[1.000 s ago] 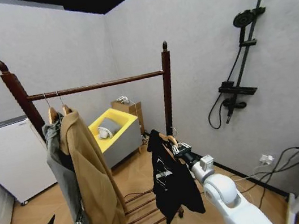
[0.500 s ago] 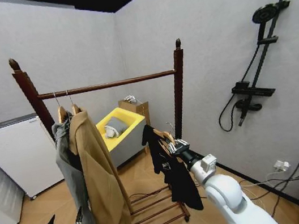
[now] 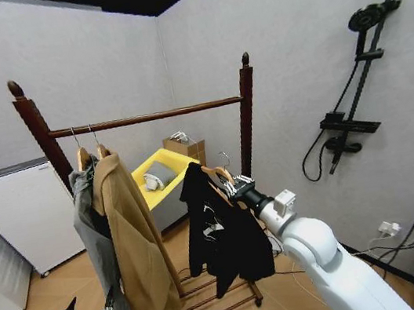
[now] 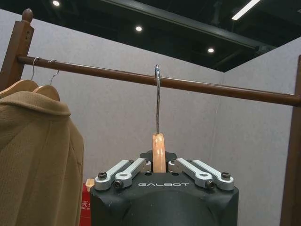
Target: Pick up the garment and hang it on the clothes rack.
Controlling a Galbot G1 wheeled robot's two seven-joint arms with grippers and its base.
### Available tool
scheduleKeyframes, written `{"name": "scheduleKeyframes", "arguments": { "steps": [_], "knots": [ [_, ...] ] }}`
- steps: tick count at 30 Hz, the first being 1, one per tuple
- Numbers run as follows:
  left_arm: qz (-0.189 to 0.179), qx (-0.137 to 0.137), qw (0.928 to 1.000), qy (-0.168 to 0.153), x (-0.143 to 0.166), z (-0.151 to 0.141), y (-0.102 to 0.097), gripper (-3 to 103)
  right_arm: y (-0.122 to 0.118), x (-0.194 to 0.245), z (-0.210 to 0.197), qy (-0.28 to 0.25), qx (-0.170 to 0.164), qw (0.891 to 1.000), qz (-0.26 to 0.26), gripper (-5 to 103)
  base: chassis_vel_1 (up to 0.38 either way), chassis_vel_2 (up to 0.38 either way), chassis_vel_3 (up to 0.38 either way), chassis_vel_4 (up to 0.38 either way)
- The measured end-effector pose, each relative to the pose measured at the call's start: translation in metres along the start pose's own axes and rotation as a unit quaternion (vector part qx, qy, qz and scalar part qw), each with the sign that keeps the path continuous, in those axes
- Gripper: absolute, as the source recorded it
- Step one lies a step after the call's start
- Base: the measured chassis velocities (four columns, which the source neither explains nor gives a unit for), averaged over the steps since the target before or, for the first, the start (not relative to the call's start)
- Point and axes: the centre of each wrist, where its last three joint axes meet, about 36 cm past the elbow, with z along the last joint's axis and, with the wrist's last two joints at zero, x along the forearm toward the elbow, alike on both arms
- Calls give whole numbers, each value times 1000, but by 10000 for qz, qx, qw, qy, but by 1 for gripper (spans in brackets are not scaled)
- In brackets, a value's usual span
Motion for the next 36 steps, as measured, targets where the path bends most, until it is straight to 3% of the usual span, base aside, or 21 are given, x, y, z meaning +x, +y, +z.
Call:
{"name": "scheduleKeyframes", "arguments": {
  "steps": [5,8,14,17,20,28,36],
  "knots": [
    [0,0,10000,0,0,0,0,100,5,-27,-7,22,-98,9997,-203,10,0,0,0,0],
    [-1,0,10000,0,0,0,0,100,11,-64,-7,-25,-318,9985,-436,10,0,0,0,0],
    [1,0,10000,0,0,0,0,100,3,-105,-26,-236,-380,9978,-485,10,0,0,0,0],
    [1,0,10000,0,0,0,0,100,-1,-138,-55,-322,-220,9976,-581,10,0,0,0,0],
    [-1,0,10000,0,0,0,0,100,1,-145,-59,-283,-182,9975,-621,10,0,0,0,0],
    [0,0,10000,0,0,0,0,100,41,-208,-71,45,-51,9959,-904,10,0,0,0,0],
    [0,0,10000,0,0,0,0,100,53,-246,-79,157,40,9967,-790,10,0,0,0,0]
  ]
}}
